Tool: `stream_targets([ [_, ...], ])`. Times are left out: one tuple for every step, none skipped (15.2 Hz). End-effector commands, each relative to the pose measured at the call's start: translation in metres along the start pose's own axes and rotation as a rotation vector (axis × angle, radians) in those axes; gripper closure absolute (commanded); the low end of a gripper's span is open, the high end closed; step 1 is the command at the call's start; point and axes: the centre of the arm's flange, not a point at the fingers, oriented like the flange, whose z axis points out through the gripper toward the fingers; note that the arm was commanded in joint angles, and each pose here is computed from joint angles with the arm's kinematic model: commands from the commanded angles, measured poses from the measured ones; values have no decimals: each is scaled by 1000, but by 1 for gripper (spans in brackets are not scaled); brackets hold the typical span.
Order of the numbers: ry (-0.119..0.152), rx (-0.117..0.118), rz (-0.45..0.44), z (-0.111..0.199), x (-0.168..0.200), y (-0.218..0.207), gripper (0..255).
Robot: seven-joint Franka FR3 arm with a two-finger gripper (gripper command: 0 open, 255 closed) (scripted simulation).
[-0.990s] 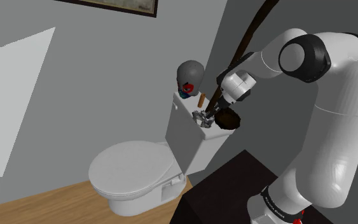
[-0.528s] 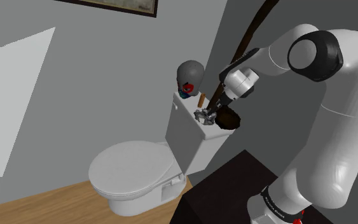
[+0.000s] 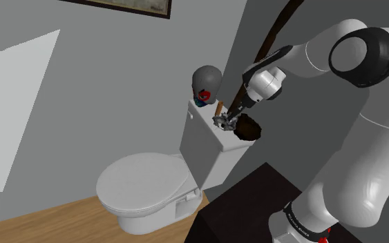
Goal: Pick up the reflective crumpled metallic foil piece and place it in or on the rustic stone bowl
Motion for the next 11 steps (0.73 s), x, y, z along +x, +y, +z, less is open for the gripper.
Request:
stream_targets([
  [0,0,0,-11,4,-2,255],
  [0,0,0,-16,6,-3,255],
  [0,0,0,-21,8,-3,255],
  [0,0,0,-25,10,-4,255],
  [0,0,0,-30,12,-5,255],
  [0,0,0,-35,14,-5,255],
  [0,0,0,-40,16,-6,255],
  [0,0,0,-45,18,-7,255],
  [0,0,0,-50,19,-7,255],
  [0,0,0,-55,21,-8,255],
  [0,0,0,-60,23,-9,255],
])
